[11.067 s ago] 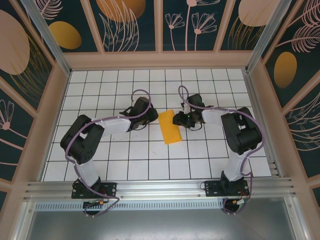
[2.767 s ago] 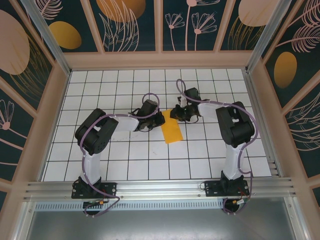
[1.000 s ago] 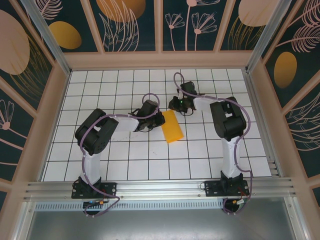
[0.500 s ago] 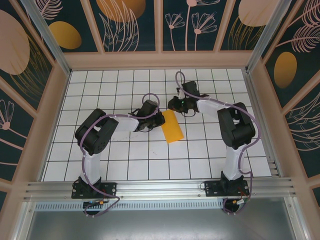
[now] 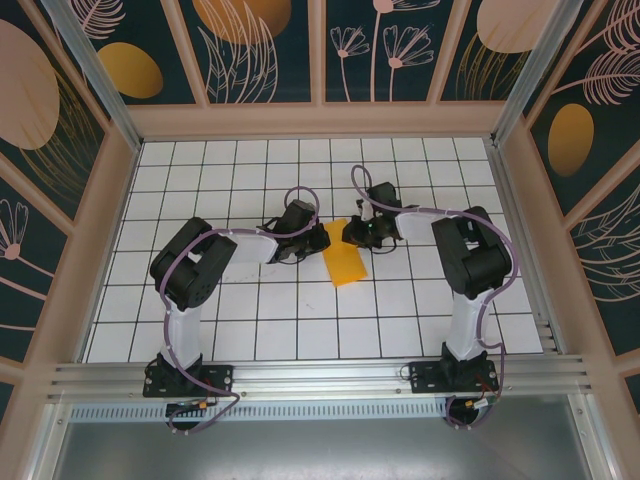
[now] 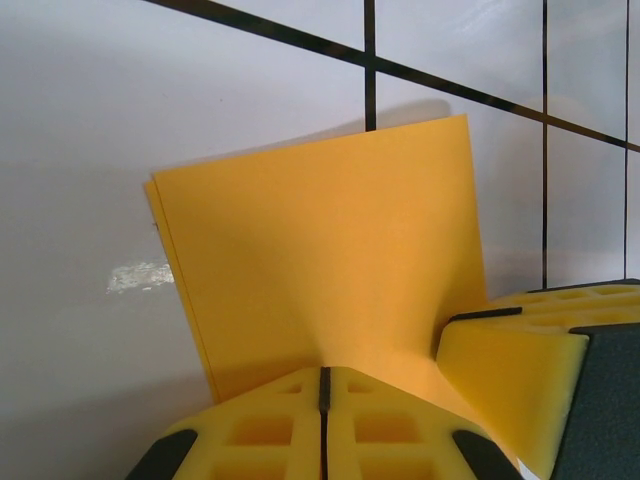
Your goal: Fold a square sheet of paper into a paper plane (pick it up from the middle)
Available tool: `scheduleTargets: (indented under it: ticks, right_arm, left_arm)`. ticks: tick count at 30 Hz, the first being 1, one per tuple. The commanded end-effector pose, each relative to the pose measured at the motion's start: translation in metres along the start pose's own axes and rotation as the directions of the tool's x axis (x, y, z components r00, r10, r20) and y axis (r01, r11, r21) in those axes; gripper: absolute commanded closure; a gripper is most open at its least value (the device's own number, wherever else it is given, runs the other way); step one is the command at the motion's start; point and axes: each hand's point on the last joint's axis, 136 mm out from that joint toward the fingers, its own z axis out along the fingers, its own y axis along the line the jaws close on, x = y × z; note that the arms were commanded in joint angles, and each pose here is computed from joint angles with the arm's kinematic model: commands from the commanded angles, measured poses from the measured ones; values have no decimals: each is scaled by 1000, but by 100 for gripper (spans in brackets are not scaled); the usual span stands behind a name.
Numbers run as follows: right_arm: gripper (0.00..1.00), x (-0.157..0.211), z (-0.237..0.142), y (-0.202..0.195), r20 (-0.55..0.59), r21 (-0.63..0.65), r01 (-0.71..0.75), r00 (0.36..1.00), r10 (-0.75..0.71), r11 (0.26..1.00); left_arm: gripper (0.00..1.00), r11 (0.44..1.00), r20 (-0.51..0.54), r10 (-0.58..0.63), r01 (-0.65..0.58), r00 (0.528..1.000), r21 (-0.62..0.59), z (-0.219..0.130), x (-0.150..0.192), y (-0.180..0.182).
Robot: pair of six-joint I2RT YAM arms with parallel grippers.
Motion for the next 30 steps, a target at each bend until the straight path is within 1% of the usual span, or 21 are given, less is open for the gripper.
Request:
scheduleTargets:
  ticks: [1, 3, 5, 10, 14, 16, 20, 23, 25, 30]
  right_arm:
    - [88, 1, -18, 2, 17, -12, 43, 999, -42, 999]
    - [88, 7, -23, 6, 0, -29, 59, 998, -59, 998]
    - [88, 18, -23, 1, -27, -26, 55, 998, -55, 998]
    - [88, 49, -15, -27, -89, 36, 9, 996, -6, 999]
    - [88, 60, -15, -45, -93, 98, -16, 995, 25, 995]
    - [88, 56, -20, -41, -77, 90, -10, 997, 17, 996]
    - [88, 49, -30, -16, -55, 28, 15, 998, -14, 1000]
    - [88, 62, -28, -12, -79, 5, -4, 997, 4, 1000]
    - [88, 76, -23, -15, -102, 13, -24, 994, 26, 1000]
    - [88, 100, -16, -11, -137, -1, -54, 989, 53, 999]
  left_arm:
    - [93, 935, -178, -76, 7, 981, -356, 9, 72, 114]
    - [93, 934, -177, -75, 7, 981, -356, 9, 72, 114]
    - [93, 935, -176, -75, 8, 981, -355, 9, 71, 114]
    - [93, 935, -175, -74, 8, 982, -355, 9, 71, 114]
    - [93, 935, -176, -74, 6, 982, -355, 10, 71, 114]
    - [93, 935, -176, -72, 5, 982, -355, 10, 71, 114]
    - [93, 943, -166, -55, -3, 985, -332, 9, 64, 104]
    - [93, 956, -153, -19, -27, 988, -292, 8, 52, 88]
    - [93, 962, -144, 4, -43, 990, -269, 7, 45, 77]
    - [92, 968, -139, 38, -70, 990, -239, 6, 36, 63]
